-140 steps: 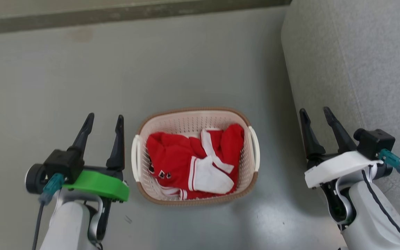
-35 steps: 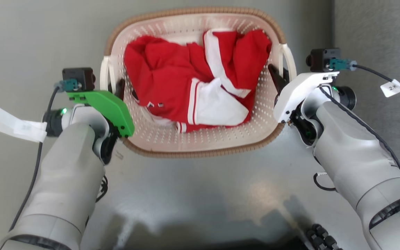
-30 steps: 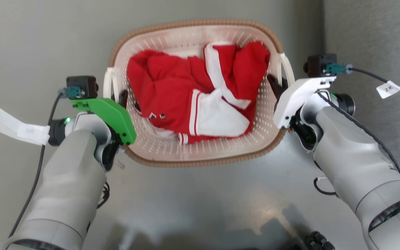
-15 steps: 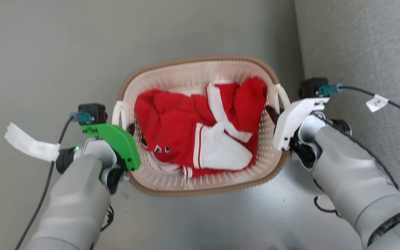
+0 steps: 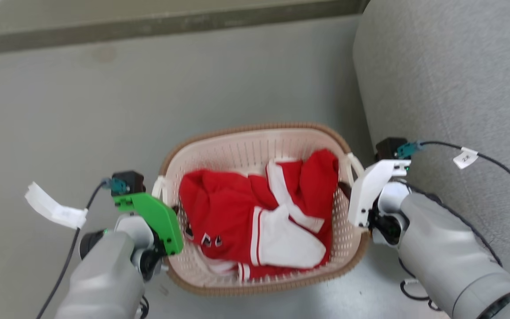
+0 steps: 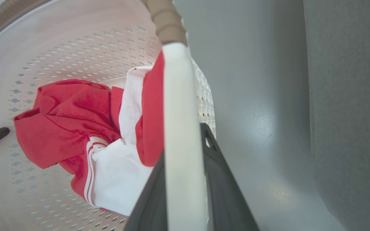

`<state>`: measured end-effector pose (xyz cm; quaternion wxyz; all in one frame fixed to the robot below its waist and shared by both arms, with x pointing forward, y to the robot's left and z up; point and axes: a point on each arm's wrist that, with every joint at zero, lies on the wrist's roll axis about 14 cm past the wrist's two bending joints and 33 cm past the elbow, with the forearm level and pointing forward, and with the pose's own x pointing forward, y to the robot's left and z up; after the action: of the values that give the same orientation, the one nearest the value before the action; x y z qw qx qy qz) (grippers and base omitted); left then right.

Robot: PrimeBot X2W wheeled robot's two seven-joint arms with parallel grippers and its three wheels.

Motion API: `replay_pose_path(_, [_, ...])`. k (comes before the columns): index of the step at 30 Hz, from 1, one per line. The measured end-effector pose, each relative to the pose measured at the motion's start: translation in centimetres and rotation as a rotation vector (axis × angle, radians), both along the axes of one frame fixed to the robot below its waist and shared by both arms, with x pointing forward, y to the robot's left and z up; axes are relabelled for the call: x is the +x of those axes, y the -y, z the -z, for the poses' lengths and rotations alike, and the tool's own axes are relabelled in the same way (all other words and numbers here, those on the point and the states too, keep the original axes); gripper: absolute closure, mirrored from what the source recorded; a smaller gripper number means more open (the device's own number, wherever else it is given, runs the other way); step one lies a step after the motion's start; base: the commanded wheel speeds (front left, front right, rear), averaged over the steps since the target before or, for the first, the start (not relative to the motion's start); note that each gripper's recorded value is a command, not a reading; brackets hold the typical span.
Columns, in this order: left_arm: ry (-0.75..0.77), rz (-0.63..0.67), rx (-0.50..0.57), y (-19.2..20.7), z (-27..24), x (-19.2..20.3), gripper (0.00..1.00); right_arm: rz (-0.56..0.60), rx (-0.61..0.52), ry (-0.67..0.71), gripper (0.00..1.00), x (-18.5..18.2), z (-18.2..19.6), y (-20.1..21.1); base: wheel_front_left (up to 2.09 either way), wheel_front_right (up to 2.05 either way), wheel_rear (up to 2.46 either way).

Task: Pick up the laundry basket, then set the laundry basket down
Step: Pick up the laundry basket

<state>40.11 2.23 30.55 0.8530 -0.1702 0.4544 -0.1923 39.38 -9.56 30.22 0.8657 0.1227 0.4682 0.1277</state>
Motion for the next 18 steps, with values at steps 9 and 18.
replay_pose_path(9, [-0.017,0.033,0.014,0.1,-1.4,-3.5,1.0,0.0,0.004,-0.025,1.0,-3.4,-1.5,0.1,0.0,0.0,0.0])
replay_pose_path(18, [-0.014,0.038,0.01,0.2,-2.7,-5.3,1.0,-0.003,0.005,-0.015,1.0,-5.3,-2.7,0.1,0.0,0.0,0.0])
